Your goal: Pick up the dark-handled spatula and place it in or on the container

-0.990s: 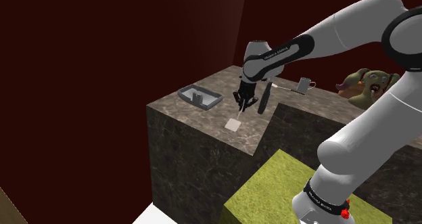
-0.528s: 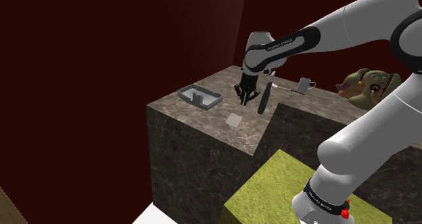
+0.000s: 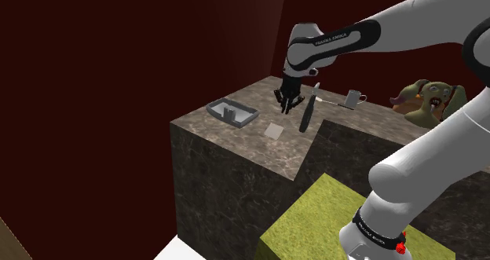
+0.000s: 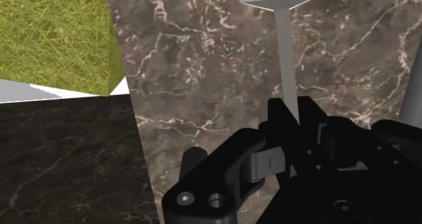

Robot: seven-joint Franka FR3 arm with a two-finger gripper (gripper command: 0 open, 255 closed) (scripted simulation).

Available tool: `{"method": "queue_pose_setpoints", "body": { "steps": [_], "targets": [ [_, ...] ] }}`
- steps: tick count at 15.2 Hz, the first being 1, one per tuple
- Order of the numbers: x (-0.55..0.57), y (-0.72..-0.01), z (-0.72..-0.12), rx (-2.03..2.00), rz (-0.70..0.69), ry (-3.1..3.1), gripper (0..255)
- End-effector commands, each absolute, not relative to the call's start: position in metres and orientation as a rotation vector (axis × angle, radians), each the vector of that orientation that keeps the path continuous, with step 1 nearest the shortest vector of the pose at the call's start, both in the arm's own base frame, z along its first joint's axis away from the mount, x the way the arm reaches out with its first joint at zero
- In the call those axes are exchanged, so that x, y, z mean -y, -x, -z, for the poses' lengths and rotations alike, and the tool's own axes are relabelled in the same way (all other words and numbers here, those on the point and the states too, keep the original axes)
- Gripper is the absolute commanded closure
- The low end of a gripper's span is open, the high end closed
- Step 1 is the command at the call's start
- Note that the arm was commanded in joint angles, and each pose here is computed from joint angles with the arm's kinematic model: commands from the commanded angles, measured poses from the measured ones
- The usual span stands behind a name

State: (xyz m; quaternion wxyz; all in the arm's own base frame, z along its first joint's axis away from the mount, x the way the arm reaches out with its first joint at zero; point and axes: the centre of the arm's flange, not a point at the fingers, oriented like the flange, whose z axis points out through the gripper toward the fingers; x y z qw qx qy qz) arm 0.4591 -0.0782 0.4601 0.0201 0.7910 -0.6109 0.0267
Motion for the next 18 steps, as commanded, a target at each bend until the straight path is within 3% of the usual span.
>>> {"method": "queue_pose_setpoints", "body": {
  "steps": [1, 9, 18],
  "targets": [
    [0.078, -0.459, -0.470, 1.895, -0.082, -2.454, 255],
    [0.078, -0.459, -0.510, 1.895, -0.082, -2.454, 255],
    [0.044, -0.572, -0.516, 1.895, -0.082, -2.454, 255]
  ]
}}
